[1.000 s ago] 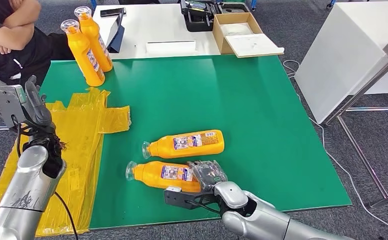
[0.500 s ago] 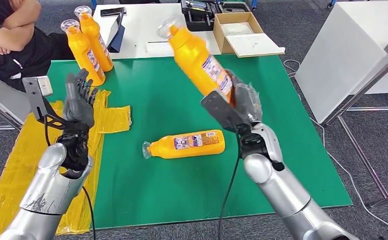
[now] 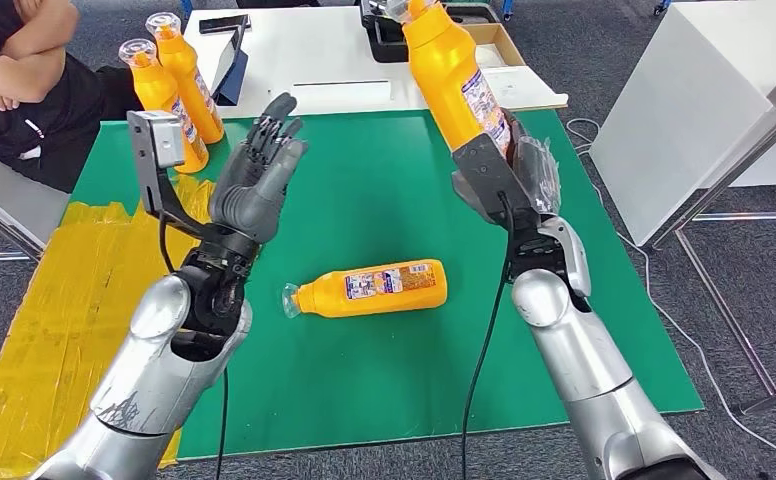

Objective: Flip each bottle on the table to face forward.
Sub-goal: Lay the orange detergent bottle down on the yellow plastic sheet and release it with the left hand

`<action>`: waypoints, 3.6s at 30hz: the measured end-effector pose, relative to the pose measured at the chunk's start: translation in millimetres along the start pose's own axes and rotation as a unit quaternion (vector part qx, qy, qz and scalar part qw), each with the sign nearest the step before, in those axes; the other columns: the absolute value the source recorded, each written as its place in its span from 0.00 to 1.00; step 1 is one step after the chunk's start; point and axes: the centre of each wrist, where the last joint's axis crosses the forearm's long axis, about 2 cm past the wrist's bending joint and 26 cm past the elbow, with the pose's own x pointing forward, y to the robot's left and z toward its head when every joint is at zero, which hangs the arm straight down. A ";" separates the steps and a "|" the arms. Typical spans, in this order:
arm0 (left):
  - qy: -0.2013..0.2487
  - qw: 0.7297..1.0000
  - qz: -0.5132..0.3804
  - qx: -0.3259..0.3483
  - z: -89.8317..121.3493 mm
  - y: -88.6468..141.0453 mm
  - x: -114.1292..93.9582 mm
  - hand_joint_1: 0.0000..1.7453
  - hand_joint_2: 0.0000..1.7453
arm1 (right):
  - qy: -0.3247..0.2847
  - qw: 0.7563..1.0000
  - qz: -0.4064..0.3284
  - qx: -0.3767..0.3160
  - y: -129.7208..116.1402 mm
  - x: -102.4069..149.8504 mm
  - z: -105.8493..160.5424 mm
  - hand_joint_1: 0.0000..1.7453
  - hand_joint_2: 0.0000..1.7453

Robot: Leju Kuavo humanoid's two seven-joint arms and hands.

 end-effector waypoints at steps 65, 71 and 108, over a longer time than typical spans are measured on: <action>0.061 0.997 0.035 0.044 -44.7 -36.0 -5.2 0.00 1.00 | -0.098 0.993 0.036 0.047 95.8 68.6 43.1 1.00 1.00; 0.061 0.996 0.035 0.053 -44.4 -35.7 -6.8 0.00 1.00 | -0.101 0.992 0.025 0.065 103.6 75.0 47.4 1.00 1.00; 0.048 0.995 0.031 0.082 -42.2 -22.9 -7.5 1.00 1.00 | -0.083 0.989 0.010 0.119 120.0 78.2 45.6 0.00 0.25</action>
